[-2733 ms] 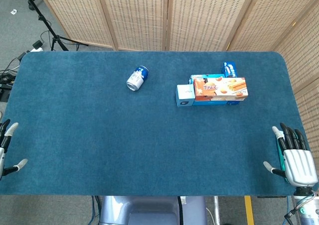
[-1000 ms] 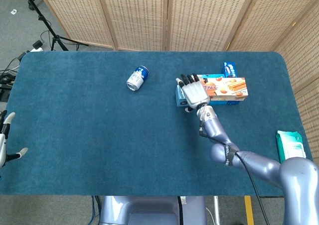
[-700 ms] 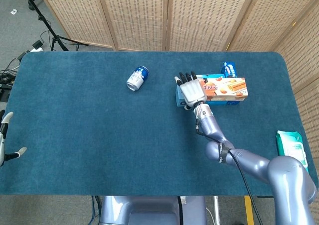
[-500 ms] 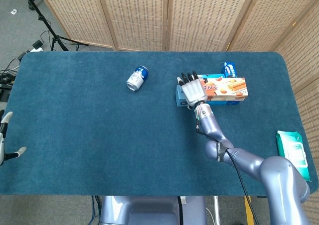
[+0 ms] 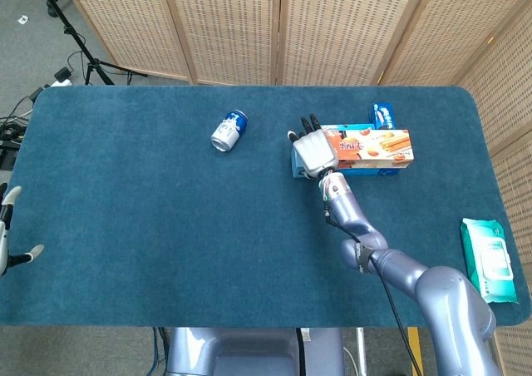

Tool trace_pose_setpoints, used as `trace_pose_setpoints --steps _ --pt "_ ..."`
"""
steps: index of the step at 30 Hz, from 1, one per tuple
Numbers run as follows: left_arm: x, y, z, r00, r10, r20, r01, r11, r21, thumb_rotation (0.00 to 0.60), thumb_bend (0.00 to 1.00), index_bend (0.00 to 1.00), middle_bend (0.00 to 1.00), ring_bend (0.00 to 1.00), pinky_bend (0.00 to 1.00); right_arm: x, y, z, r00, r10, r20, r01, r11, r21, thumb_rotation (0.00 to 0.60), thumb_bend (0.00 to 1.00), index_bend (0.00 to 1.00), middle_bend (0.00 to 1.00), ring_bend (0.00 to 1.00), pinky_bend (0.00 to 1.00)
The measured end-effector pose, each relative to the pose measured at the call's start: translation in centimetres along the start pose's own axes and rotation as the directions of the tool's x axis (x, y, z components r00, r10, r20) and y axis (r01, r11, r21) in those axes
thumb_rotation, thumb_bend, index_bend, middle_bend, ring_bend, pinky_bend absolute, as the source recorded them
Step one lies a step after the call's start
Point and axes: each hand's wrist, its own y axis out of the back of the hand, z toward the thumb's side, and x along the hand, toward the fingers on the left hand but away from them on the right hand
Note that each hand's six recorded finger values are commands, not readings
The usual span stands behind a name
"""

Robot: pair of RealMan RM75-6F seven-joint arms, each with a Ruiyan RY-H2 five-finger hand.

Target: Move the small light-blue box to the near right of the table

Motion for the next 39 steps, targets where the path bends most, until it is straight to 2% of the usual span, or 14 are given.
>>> trace_pose_setpoints --steps 7,13,18,23,25,27,32,35,39 --pt "-0.2 0.1 0.1 1.0 -0.001 0.009 0.001 1.0 -0.006 0.6 0.0 0.0 0.0 0.0 0.0 0.3 2.0 0.1 0.993 -0.105 -0.05 0.105 0.994 -0.012 0.6 0.41 0.18 0.47 0.04 0.0" --pt "-0.8 0.4 0.5 0.999 0.005 0.038 -0.004 1.0 -0.013 0.6 0.0 0.0 0.0 0.0 0.0 2.5 4.4 0.2 0.981 -0.164 -0.105 0.156 0.984 -0.084 0.6 0.42 0.18 0.47 0.04 0.0" --pt "-1.5 0.9 0.8 0.997 0.016 0.069 -0.015 1.0 -0.025 0.6 0.0 0.0 0.0 0.0 0.0 6.3 7.1 -0.7 0.964 -0.213 -0.158 0.191 0.972 -0.14 0.6 0.46 0.18 0.47 0.05 0.0" --pt "-1.8 1.1 0.8 0.996 0.021 0.082 -0.018 0.999 -0.039 0.6 0.0 0.0 0.0 0.0 0.0 11.9 8.5 -4.2 0.957 -0.235 -0.168 0.214 0.968 -0.134 0.6 0.59 0.18 0.47 0.07 0.0" --pt "-1.9 1.0 0.7 0.996 0.011 0.084 -0.008 0.999 -0.037 0.6 0.0 0.0 0.0 0.0 0.0 14.1 7.9 -5.9 0.96 -0.23 -0.158 0.214 0.971 -0.111 0.6 0.62 0.18 0.47 0.08 0.02" --pt "-2.0 0.9 0.9 0.995 0.01 0.096 -0.007 0.999 -0.035 0.6 0.0 0.0 0.0 0.0 0.0 16.9 6.2 -7.2 0.968 -0.2 -0.15 0.189 0.978 -0.083 0.6 0.65 0.18 0.47 0.08 0.03" --pt "-2.6 1.2 1.4 0.992 0.024 0.122 -0.019 0.999 -0.041 0.6 0.0 0.0 0.0 0.0 0.0 23.2 1.1 -8.2 0.99 -0.057 -0.127 0.051 0.998 -0.046 0.6 0.67 0.19 0.45 0.1 0.05" --pt "-2.9 1.4 1.6 0.991 0.03 0.133 -0.024 0.999 -0.046 0.6 0.0 0.0 0.0 0.0 0.0 24.9 -1.1 -7.8 0.994 0.002 -0.11 -0.005 0.999 -0.035 0.6 0.69 0.23 0.44 0.11 0.07" --pt "-3.1 1.4 1.6 0.99 0.032 0.136 -0.025 0.999 -0.048 0.6 0.0 0.0 0.0 0.0 0.0 25.6 -2.6 -6.6 0.995 0.016 -0.099 -0.022 0.998 -0.054 0.6 0.76 0.23 0.44 0.12 0.07"
